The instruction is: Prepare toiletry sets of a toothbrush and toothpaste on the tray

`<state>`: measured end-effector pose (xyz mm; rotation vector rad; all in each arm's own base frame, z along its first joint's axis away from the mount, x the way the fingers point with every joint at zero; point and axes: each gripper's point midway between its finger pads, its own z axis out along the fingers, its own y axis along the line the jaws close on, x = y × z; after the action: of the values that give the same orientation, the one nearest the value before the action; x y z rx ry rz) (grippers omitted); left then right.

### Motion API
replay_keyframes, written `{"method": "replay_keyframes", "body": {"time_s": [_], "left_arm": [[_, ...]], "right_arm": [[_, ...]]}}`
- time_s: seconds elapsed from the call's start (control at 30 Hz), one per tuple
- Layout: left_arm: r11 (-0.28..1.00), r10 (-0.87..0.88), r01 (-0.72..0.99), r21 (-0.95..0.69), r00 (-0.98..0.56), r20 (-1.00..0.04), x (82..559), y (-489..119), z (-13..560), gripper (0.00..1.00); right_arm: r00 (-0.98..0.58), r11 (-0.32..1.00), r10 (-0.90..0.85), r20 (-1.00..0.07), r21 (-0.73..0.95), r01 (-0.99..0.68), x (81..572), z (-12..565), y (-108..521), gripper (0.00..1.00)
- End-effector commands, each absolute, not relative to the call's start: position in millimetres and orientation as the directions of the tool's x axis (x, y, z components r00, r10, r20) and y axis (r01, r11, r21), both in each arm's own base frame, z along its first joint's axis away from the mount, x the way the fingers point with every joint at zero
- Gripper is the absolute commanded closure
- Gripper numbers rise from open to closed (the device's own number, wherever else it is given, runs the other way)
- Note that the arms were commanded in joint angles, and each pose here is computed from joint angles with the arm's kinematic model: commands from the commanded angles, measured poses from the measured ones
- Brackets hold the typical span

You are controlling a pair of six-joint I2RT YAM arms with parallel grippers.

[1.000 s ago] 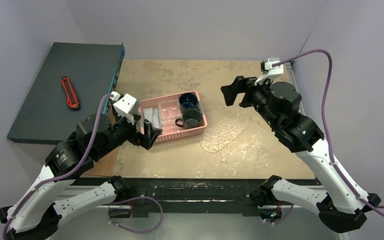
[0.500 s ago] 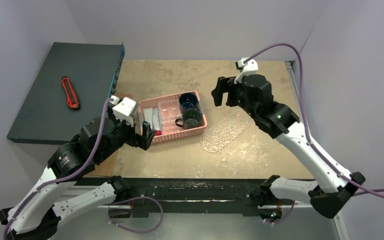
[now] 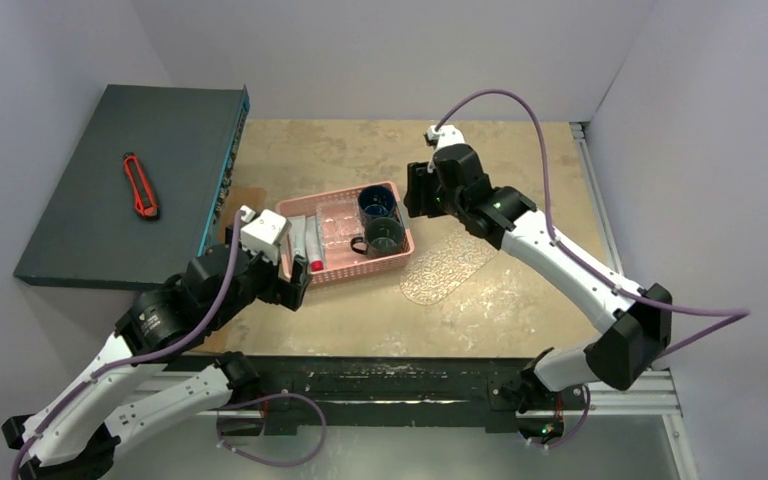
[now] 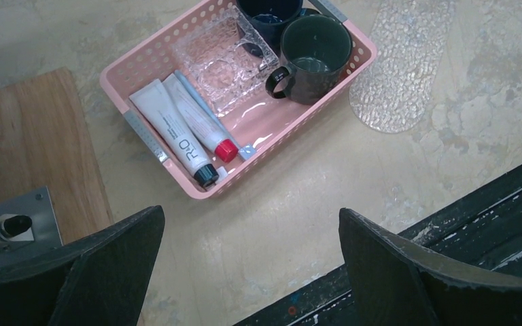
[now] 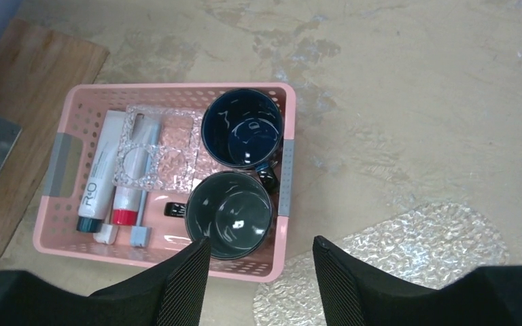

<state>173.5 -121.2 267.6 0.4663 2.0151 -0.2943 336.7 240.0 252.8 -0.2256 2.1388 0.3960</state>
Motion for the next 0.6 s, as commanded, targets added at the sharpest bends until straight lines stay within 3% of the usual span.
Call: {"method": "replay_keyframes", "body": {"time_s": [0.0, 0.27, 0.57], "left_arm": [[0.902, 0.163, 0.43, -0.024, -0.393, -0.905, 178, -122, 269, 0.0], [0.922, 0.161, 0.387, -0.001, -0.385, -0.909, 179, -110, 262, 0.0], [0.933, 0.133, 0.359, -0.002, -0.349, -0.928, 177, -99, 267, 0.0]], "right_arm": [[-0.551, 0.92, 0.032, -0.834, 0.24, -0.31, 352, 262, 256, 0.44], [-0.607, 0.929, 0.026, -0.794, 0.244, -0.279, 375, 230, 263, 0.51], [-0.659, 0.938, 0.005, -0.752, 0.233, -0.258, 396, 195, 272, 0.52]]}}
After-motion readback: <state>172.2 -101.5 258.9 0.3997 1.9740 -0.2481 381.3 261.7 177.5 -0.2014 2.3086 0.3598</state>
